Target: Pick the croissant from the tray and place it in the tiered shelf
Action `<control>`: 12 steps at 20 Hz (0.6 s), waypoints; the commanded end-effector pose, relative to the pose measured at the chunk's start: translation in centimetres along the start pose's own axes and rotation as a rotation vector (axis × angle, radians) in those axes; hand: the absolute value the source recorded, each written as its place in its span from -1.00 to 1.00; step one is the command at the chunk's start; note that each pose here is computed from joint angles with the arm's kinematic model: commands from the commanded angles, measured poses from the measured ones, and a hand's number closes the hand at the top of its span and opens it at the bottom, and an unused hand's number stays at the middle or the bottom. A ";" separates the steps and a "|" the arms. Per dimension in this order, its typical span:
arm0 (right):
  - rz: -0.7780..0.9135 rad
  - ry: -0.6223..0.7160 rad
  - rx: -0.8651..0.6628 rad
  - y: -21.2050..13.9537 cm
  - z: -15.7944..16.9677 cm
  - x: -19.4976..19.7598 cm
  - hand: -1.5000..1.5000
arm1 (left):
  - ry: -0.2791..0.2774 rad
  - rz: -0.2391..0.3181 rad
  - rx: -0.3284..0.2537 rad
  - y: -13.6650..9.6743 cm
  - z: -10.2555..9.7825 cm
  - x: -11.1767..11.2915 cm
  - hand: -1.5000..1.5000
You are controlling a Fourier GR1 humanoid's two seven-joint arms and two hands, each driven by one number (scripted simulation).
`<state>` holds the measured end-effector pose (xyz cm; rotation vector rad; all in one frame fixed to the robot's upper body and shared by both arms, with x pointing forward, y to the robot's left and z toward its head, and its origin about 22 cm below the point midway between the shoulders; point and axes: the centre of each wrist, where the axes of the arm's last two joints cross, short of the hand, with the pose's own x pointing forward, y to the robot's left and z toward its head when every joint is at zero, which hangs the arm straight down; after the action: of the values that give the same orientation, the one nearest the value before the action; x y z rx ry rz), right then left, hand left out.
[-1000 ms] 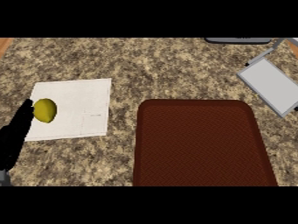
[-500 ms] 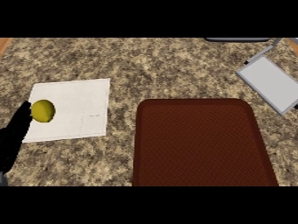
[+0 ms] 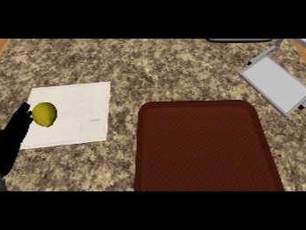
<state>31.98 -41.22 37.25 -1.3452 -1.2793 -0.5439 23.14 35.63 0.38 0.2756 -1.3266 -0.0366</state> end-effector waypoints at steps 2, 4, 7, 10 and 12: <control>0.007 -0.004 -0.071 -7.0 1.5 -0.2 -1.00 | 0.020 0.001 0.013 0.1 1.3 -0.3 0.00; -0.011 0.025 -0.118 -11.0 2.1 0.6 -1.00 | 0.040 0.017 0.029 1.5 1.7 -2.3 0.00; 0.031 0.044 -0.142 -15.3 3.8 0.6 -1.00 | 0.024 0.007 0.038 1.2 0.8 -0.6 0.00; 0.067 0.045 -0.088 -17.9 5.7 0.1 -1.00 | 0.026 0.025 0.040 0.5 1.4 -1.0 0.00; 0.058 0.046 -0.104 -20.0 6.6 -0.8 -1.00 | 0.055 0.006 0.056 1.6 2.0 -2.0 0.00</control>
<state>16.31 -41.39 42.05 -1.4426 -1.3033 -0.6183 21.34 36.44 -0.26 0.3008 -1.2968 0.0072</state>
